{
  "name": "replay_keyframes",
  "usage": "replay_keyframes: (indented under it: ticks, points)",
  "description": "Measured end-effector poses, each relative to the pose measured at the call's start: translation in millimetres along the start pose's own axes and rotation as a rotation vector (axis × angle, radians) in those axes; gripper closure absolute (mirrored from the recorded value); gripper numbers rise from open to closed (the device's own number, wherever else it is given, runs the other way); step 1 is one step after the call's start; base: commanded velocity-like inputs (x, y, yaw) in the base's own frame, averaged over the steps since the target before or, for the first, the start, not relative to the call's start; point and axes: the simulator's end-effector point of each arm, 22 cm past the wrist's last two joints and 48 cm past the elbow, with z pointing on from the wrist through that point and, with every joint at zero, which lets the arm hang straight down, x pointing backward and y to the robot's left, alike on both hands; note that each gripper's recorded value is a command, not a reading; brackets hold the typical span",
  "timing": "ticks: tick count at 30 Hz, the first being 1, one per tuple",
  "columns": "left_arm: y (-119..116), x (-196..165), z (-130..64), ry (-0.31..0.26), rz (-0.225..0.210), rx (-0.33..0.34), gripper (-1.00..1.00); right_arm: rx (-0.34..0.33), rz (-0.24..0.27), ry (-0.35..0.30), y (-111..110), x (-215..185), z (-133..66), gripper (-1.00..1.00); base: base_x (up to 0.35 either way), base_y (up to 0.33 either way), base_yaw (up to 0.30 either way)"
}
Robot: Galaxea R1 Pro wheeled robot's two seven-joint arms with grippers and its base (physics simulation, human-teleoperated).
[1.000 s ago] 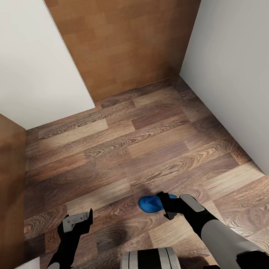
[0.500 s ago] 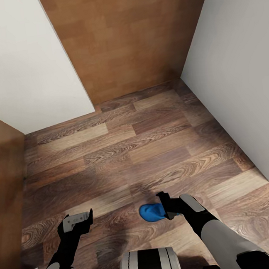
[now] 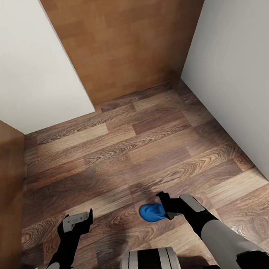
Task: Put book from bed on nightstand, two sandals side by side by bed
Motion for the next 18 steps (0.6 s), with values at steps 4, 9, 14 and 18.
replay_keyframes:
  ticks: [4, 9, 14, 18]
  points:
    - [0.2, 0.0, 0.0, 0.0, 0.0, 0.0, -1.0, 0.0, 0.0, 0.0, 0.0, 0.0, 0.0, -1.0, 0.0, 0.0, 0.0]
    - [-0.1, 0.0, 0.0, 0.0, 0.0, 0.0, -1.0, 0.0, 0.001, 0.0, 0.2, -0.2, -0.1, -1.0, 0.0, 0.0, 0.0]
    - [-0.2, 0.1, 0.0, 0.0, -0.001, 0.0, -1.0, 0.0, 0.001, -0.001, 0.0, -0.4, 0.1, -1.0, -0.033, 0.015, 0.0]
    - [-0.2, 0.2, 0.0, 0.001, -0.001, 0.0, -1.0, 0.0, 0.001, -0.001, -0.1, -0.4, 0.1, -1.0, -0.092, 0.05, 0.0]
